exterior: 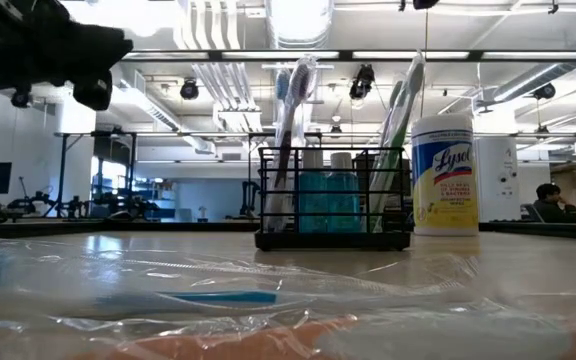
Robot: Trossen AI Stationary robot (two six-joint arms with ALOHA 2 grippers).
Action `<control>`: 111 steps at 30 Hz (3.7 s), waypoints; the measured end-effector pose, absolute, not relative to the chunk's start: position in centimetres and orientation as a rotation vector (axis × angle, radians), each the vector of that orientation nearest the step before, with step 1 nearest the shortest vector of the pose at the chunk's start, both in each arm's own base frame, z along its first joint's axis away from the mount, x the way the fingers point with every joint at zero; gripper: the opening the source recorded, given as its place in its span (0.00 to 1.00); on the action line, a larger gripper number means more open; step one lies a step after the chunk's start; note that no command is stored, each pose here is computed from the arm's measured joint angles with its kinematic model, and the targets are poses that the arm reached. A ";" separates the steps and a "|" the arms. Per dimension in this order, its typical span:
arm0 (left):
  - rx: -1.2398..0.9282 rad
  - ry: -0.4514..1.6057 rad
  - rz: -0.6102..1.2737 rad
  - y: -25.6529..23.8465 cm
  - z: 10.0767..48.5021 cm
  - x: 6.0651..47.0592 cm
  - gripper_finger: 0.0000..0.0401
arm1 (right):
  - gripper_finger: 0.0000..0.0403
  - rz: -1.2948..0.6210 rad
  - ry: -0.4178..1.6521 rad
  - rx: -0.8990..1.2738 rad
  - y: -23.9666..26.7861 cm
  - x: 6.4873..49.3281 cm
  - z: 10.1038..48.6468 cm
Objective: Pick & Place toothbrushing station
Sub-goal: Put the top blue toothbrush into the mesh organizer
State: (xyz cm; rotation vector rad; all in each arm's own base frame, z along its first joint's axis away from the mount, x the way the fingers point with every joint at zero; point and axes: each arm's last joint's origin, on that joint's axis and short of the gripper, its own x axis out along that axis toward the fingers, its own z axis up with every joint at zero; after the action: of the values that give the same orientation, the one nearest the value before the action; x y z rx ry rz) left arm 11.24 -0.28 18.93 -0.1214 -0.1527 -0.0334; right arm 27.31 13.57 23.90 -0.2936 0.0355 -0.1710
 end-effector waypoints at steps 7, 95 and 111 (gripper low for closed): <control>-0.100 -0.139 -0.164 -1.1 20.0 12.8 0.43 | 0.02 -0.210 0.028 -0.285 12.5 27.8 24.0; 0.684 -0.213 0.016 -14.5 32.2 30.3 0.07 | 0.02 -0.189 -0.149 -0.146 11.6 29.5 23.4; 0.425 -0.049 -0.014 -13.1 34.9 25.9 0.02 | 0.31 -0.461 -0.035 -0.310 13.0 27.9 23.5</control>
State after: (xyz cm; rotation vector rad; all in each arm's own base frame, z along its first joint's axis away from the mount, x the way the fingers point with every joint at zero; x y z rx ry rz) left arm 25.94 -13.09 34.86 0.4246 -0.0489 -0.0143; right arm 27.90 12.98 23.53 -0.3104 -0.0352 -0.4608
